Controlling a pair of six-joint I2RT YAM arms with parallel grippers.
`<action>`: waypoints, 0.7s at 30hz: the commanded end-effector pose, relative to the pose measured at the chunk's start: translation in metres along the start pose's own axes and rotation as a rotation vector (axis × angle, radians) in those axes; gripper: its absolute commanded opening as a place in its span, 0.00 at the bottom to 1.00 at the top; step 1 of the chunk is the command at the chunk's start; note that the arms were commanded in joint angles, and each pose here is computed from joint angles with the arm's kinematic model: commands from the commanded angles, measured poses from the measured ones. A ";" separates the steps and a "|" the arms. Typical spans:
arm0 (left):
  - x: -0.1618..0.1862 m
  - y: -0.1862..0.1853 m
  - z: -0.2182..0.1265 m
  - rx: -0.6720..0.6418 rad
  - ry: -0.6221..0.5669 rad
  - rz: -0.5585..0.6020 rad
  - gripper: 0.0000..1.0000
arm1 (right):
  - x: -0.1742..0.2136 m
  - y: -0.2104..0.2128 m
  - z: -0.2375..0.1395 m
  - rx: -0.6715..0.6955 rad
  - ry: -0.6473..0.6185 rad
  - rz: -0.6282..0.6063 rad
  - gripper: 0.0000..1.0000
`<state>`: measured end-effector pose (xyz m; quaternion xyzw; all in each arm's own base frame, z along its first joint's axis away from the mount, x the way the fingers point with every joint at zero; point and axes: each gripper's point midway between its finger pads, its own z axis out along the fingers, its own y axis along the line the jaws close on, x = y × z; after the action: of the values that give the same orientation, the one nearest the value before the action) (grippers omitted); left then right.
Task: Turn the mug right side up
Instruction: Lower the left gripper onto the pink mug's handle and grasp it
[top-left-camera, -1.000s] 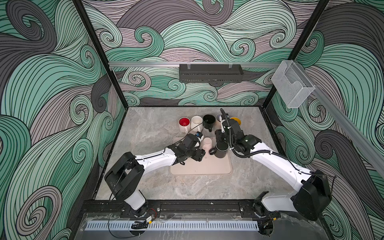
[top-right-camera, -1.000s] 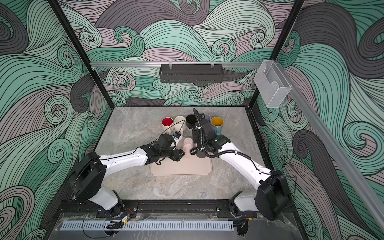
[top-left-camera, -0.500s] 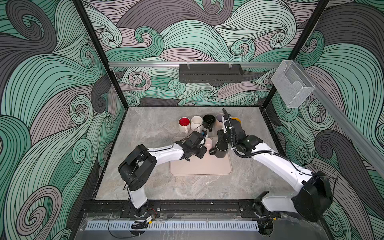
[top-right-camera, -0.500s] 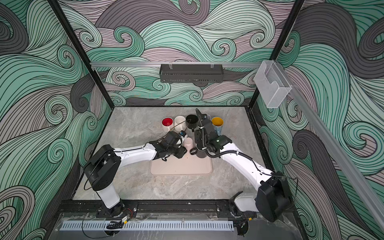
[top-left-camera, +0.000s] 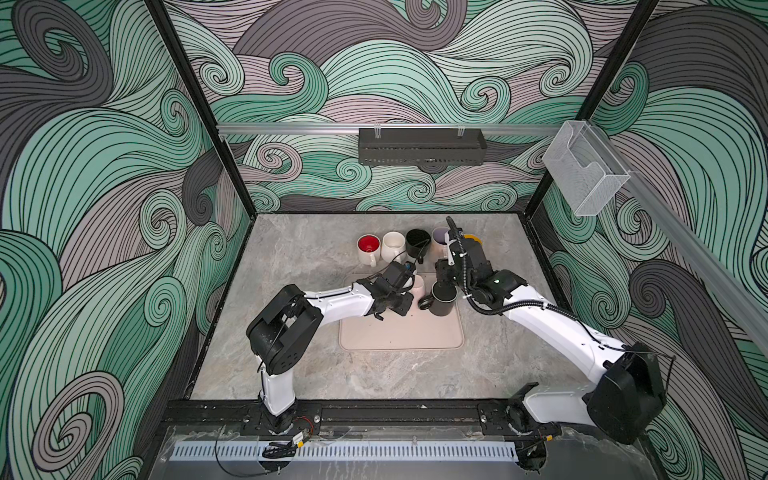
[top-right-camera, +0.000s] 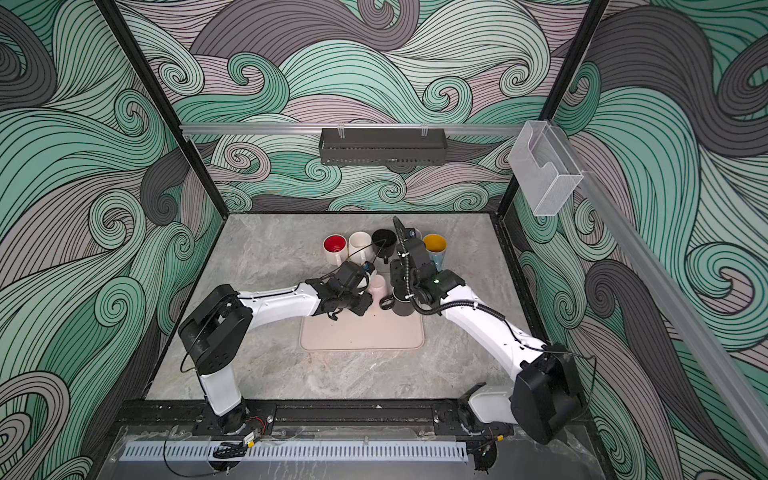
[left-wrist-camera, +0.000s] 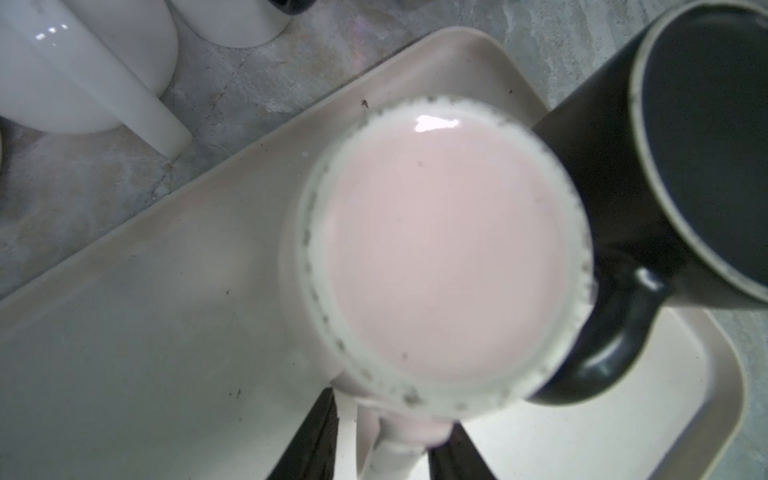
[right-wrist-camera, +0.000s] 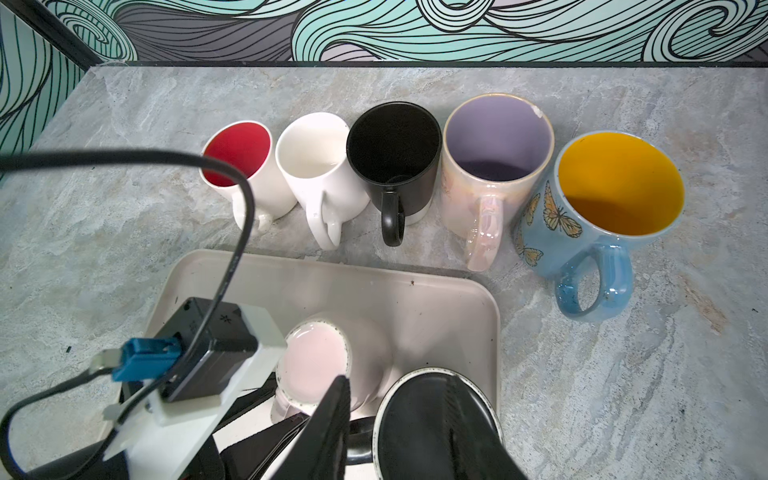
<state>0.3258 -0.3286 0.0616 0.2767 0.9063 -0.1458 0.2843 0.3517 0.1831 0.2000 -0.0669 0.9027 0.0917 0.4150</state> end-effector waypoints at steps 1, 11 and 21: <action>-0.005 -0.002 0.002 -0.016 0.006 0.013 0.36 | 0.000 -0.001 -0.004 -0.008 -0.012 0.017 0.39; -0.007 0.001 0.003 -0.031 0.008 0.013 0.28 | 0.001 -0.002 -0.003 -0.006 -0.011 0.016 0.39; -0.008 0.000 0.006 -0.027 0.014 0.013 0.18 | 0.001 -0.002 -0.003 -0.009 -0.012 0.018 0.38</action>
<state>0.3310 -0.3312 0.0594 0.2773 0.9082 -0.1353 0.2829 0.3490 0.1821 0.1940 -0.0685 0.9054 0.0915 0.4089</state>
